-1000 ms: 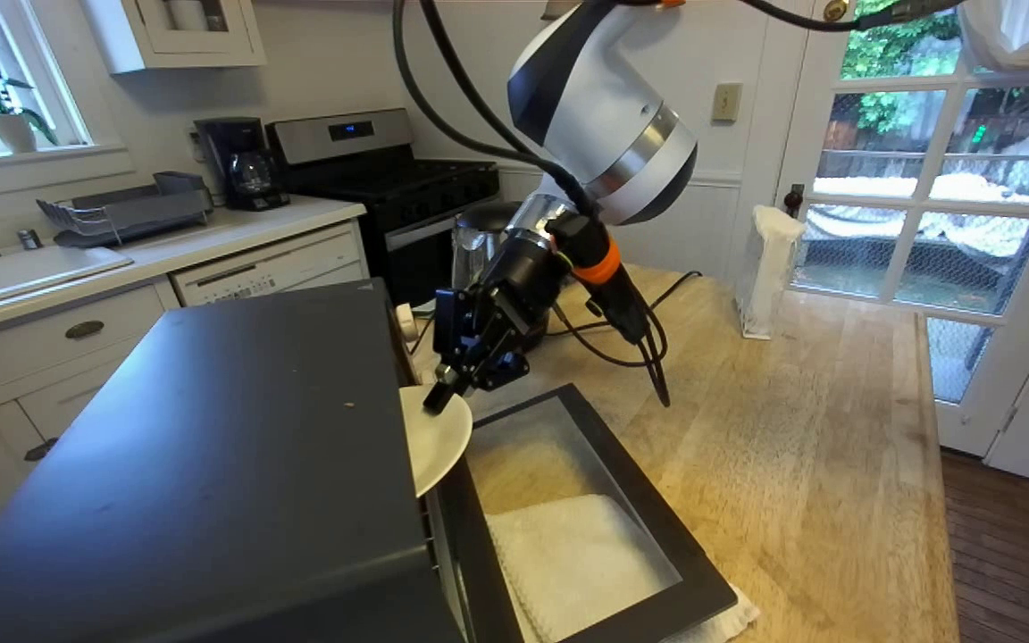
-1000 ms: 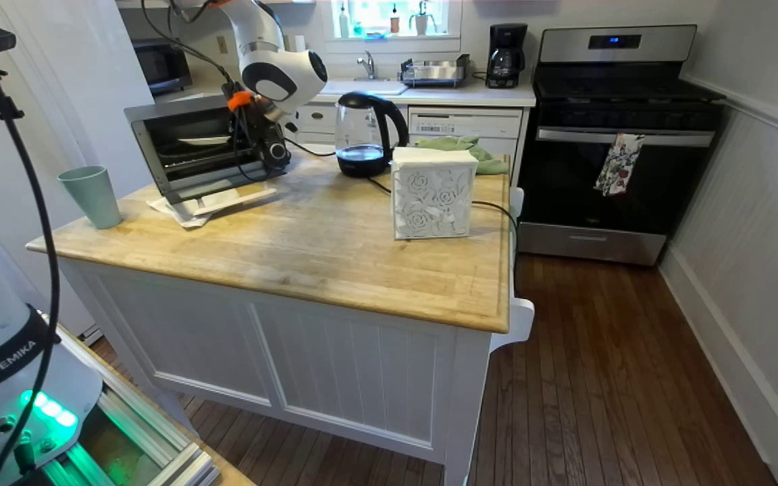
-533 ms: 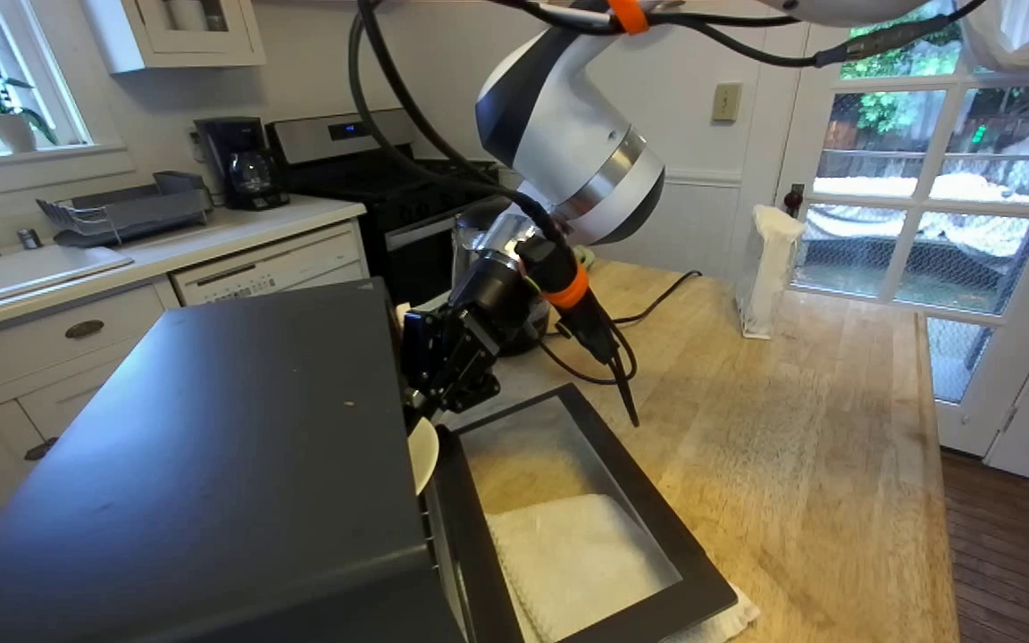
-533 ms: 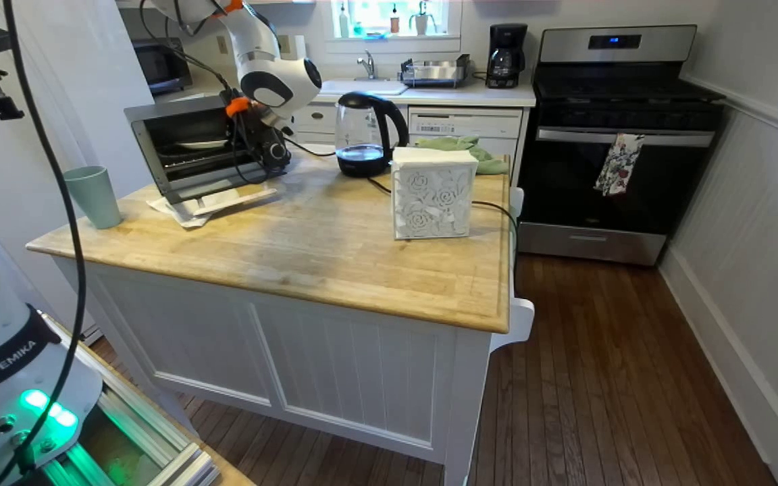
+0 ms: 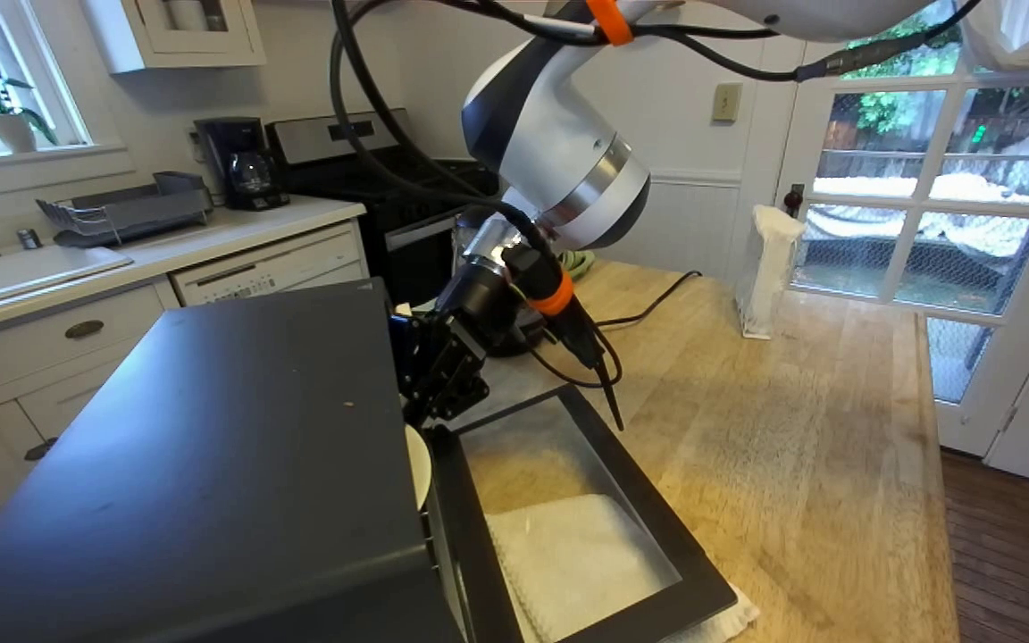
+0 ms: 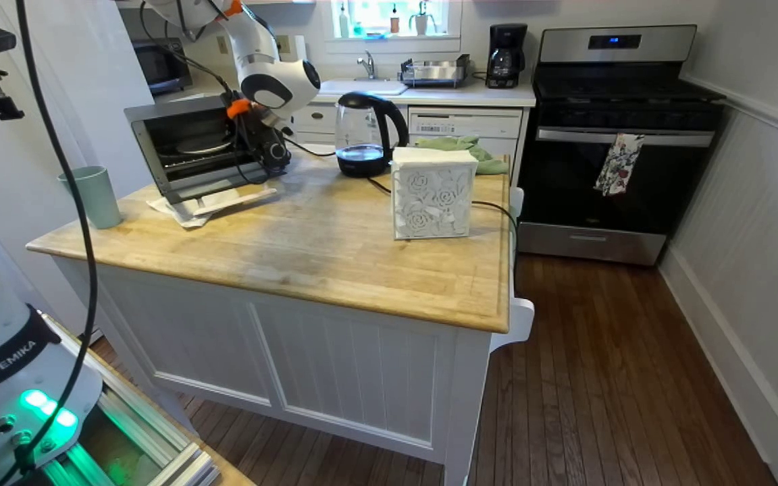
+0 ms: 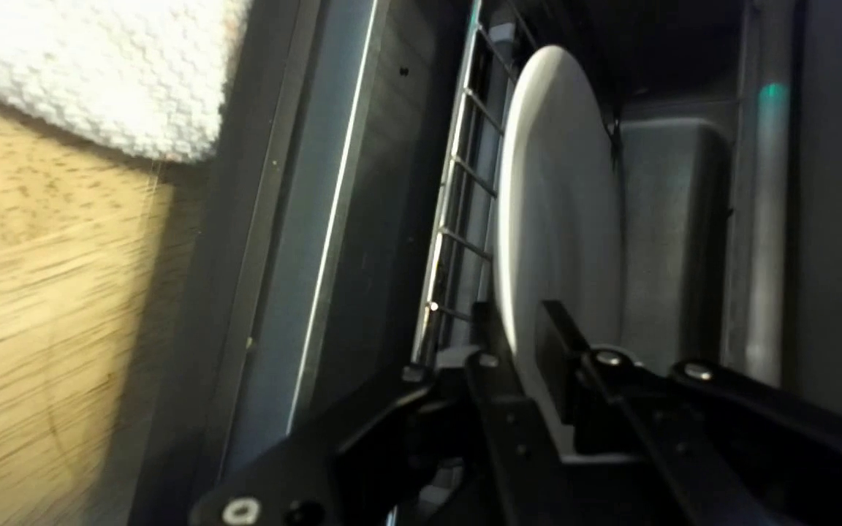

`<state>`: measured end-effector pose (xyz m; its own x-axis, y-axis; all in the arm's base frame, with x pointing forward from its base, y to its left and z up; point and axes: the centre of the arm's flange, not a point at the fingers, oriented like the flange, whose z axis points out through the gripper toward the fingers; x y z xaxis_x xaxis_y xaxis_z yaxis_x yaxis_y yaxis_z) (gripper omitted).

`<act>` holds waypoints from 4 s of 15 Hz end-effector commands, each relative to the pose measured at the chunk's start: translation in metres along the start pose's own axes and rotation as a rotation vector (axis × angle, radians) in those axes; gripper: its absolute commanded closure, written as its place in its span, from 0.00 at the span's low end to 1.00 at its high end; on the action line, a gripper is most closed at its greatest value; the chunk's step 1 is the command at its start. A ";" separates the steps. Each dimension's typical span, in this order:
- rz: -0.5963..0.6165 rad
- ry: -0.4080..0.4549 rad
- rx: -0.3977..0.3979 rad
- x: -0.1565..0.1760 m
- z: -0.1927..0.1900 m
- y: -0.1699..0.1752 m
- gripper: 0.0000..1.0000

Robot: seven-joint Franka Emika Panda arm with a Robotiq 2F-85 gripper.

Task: Remove the plate from the oven top and put it in the oven on the oven wire rack

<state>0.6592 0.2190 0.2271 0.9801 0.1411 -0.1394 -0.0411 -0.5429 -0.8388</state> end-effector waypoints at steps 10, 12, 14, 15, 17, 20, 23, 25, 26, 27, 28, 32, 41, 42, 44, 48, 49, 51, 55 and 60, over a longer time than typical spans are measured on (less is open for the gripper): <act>-0.025 -0.012 0.037 0.007 -0.013 -0.010 0.00; -0.023 -0.017 0.038 0.008 -0.010 -0.008 0.02; -0.024 -0.024 0.044 0.008 -0.010 -0.008 0.00; -0.024 -0.028 0.048 0.009 -0.010 -0.008 0.00; -0.035 -0.029 0.054 0.010 -0.010 -0.010 0.00; -0.032 -0.030 0.052 0.010 -0.012 -0.009 0.00; -0.034 -0.031 0.053 0.009 -0.011 -0.008 0.00; -0.035 -0.032 0.056 0.008 -0.013 -0.009 0.00; -0.034 -0.034 0.055 0.006 -0.014 -0.010 0.00; -0.034 -0.035 0.057 0.005 -0.016 -0.010 0.00; -0.034 -0.034 0.059 0.004 -0.018 -0.009 0.00; -0.047 -0.025 0.063 0.005 -0.024 -0.013 0.40; -0.039 -0.024 0.057 -0.002 -0.029 -0.011 1.00; -0.038 -0.026 0.056 -0.002 -0.028 -0.011 1.00; -0.028 -0.031 0.052 -0.002 -0.027 -0.009 1.00; -0.015 -0.033 0.051 -0.001 -0.028 -0.004 0.99; -0.011 -0.033 0.052 0.000 -0.028 -0.001 0.99; -0.006 -0.028 0.049 0.002 -0.029 0.002 0.99; 0.003 -0.021 0.047 0.009 -0.028 0.005 0.99; -0.009 -0.035 0.034 0.019 -0.021 0.001 0.99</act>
<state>0.6687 0.1964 0.2376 0.9757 0.1714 -0.1366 -0.0321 -0.5049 -0.8626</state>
